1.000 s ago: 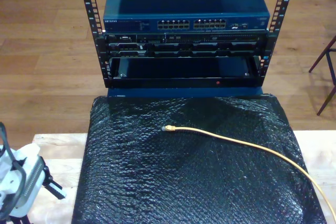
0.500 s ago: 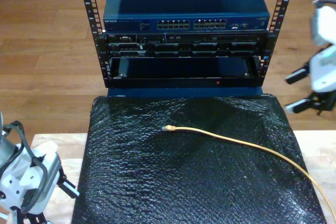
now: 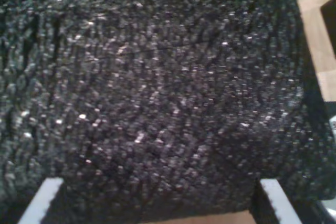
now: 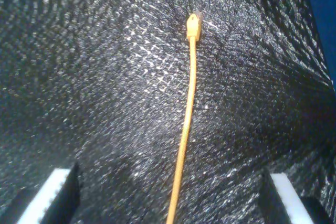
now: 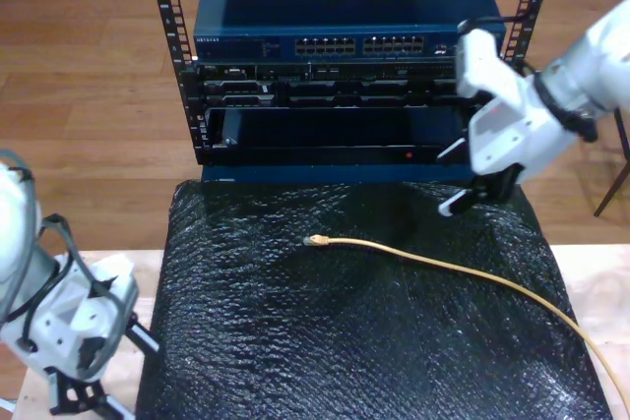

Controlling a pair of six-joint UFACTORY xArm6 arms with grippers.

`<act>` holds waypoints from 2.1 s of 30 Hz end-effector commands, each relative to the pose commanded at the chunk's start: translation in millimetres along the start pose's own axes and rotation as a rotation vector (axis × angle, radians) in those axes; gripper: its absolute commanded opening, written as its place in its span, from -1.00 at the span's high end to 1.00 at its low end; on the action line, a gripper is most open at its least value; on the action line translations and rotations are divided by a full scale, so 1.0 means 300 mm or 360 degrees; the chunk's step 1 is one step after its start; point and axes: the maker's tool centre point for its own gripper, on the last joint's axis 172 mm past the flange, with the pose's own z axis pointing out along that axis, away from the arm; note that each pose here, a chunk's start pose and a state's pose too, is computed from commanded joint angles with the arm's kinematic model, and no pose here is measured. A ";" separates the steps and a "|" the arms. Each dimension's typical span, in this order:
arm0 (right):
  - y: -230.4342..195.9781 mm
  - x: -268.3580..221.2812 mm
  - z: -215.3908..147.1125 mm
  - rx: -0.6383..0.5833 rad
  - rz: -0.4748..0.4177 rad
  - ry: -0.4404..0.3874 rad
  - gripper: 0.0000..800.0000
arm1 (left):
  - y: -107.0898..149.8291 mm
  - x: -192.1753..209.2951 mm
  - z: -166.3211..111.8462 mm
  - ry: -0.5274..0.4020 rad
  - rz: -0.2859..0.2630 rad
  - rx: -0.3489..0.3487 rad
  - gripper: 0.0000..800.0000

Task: Grab the cable and plug it in

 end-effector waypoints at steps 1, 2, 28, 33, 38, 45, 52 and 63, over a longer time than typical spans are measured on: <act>0.003 -0.001 0.012 -0.0004 -0.0015 -0.0040 -0.99 | -0.005 0.009 0.006 -0.0006 0.0000 -0.0011 -1.00; 0.006 0.002 0.024 -0.0010 -0.0022 -0.0073 -0.99 | -0.014 0.017 0.008 -0.0012 -0.0002 -0.0019 -1.00; 0.031 0.172 0.318 -0.0116 -0.0129 -0.0794 -0.99 | -0.201 0.007 -0.037 -0.0090 -0.0103 0.0090 -1.00; 0.058 0.195 0.376 -0.0115 -0.0077 -0.0806 -0.98 | -0.203 -0.006 -0.014 -0.0087 -0.0133 0.0069 -1.00; 0.084 0.205 0.408 -0.0121 -0.0020 -0.0825 -0.98 | -0.213 -0.016 -0.010 -0.0090 -0.0172 0.0078 -1.00; 0.096 0.187 0.440 -0.0138 -0.0033 -0.0963 -0.98 | -0.213 -0.017 -0.007 -0.0089 -0.0176 0.0074 -1.00; 0.086 0.172 0.453 -0.0204 -0.0031 -0.1123 -0.98 | -0.212 -0.016 -0.005 -0.0089 -0.0175 0.0070 -1.00; 0.058 0.158 0.511 -0.0247 -0.0013 -0.1230 -0.93 | -0.211 -0.018 -0.004 -0.0088 -0.0178 0.0069 -1.00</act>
